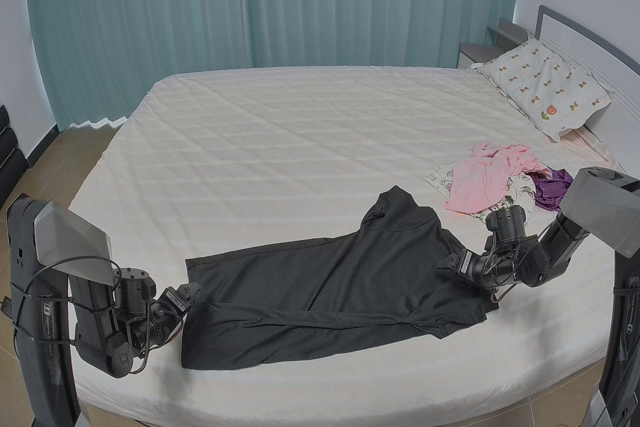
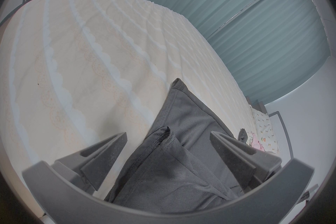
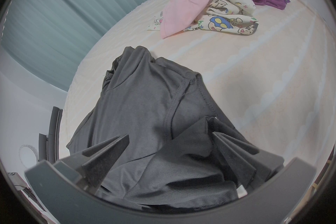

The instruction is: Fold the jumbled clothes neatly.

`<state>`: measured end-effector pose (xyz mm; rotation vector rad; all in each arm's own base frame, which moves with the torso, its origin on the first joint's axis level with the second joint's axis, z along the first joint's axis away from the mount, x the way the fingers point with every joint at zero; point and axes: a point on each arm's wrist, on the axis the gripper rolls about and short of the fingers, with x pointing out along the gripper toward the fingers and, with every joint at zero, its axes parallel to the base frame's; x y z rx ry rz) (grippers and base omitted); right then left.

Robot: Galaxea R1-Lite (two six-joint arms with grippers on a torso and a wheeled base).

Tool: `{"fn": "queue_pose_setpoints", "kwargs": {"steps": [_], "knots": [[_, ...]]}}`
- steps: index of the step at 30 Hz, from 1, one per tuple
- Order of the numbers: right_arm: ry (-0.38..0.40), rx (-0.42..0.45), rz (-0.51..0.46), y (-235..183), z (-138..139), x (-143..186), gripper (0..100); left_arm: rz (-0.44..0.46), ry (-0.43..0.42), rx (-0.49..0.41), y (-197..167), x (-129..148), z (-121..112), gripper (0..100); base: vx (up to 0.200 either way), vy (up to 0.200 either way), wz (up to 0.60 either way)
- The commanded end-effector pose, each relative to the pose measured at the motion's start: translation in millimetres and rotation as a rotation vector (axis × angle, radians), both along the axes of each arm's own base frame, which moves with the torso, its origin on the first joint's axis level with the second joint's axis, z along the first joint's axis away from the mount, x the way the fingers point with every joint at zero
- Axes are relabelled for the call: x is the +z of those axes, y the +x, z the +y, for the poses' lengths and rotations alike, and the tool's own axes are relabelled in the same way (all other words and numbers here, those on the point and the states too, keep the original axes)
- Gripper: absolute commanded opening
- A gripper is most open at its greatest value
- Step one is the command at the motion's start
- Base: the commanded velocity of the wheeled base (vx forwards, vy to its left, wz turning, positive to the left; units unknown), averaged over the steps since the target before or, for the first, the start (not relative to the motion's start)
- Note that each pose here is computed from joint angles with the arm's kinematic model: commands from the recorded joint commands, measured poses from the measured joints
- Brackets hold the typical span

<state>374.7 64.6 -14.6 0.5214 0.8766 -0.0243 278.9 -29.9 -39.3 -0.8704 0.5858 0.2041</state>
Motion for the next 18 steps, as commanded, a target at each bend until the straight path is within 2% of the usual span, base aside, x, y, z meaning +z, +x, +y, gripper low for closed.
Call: {"fn": "queue_pose_setpoints", "kwargs": {"steps": [1, 2, 3, 12, 15, 18], "knots": [[-0.002, -0.007, 0.019, 1, -3, -8, 100, 0.001, 0.0, 0.001, 0, 0, 0, 100, 0.0, 0.0, 0.0], [-0.005, -0.006, 0.022, 0, -3, -8, 100, 0.001, 0.0, 0.001, 0, 0, 0, 100, 0.0, 0.0, 0.0], [-0.005, -0.007, 0.02, 0, -4, -8, 0, 0.001, 0.0, 0.001, 0, 0, 0, 100, 0.0, 0.0, 0.0], [-0.038, 0.009, 0.056, -4, -7, -22, 0, 0.001, 0.001, 0.0, 0, 0, 0, 100, 0.0, 0.0, 0.0], [-0.004, -0.033, 0.052, -2, -12, -19, 0, 0.001, 0.002, -0.001, 0, 0, 0, 100, 0.0, 0.0, 0.0], [0.064, -0.114, 0.031, 0, -14, -14, 0, -0.004, 0.003, 0.0, 0, 1, 0, 100, 0.0, 0.0, 0.0]]}}
